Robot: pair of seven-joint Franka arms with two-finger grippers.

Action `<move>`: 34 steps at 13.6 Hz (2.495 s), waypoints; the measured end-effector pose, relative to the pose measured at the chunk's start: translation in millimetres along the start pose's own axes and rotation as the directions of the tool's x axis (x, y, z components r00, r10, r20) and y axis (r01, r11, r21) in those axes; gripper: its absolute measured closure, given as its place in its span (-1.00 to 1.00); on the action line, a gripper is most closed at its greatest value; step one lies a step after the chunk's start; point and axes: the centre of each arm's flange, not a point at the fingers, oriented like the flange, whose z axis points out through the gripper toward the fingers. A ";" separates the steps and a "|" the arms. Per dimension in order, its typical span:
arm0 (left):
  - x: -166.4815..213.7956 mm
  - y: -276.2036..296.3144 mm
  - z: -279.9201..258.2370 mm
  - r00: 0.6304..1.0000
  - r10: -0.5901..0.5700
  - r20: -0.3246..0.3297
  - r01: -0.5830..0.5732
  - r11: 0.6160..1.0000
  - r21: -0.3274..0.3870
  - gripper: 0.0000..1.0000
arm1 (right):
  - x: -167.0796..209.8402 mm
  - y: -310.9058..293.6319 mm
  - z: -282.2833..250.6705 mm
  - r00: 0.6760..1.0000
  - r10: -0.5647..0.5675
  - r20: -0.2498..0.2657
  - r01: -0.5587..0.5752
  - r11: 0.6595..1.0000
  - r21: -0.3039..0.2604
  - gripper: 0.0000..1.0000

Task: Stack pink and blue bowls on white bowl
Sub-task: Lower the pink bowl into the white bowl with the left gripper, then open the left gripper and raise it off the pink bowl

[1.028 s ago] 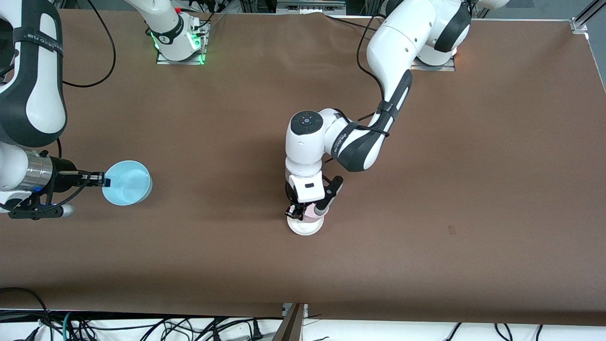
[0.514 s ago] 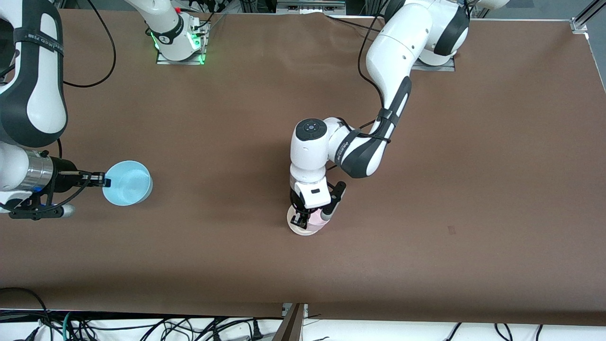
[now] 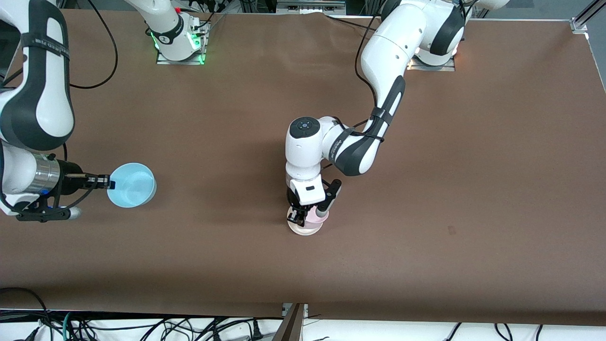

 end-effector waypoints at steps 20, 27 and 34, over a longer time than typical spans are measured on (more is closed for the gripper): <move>-8.5 -12.2 5.8 0.986 0.168 0.017 -0.169 0.981 0.100 -0.07 | 8.2 55.4 6.9 0.996 0.079 -0.044 -0.079 0.997 -0.005 0.96; -3.5 -17.7 10.0 0.975 0.220 0.024 -0.221 0.962 0.162 0.51 | 15.9 -41.4 21.4 0.992 0.109 -0.057 -0.109 0.994 0.004 0.96; 23.3 -17.0 -0.2 0.917 0.348 0.196 -0.392 0.880 0.269 0.98 | 35.3 -96.5 62.9 0.971 0.213 -0.109 -0.206 0.976 0.067 0.96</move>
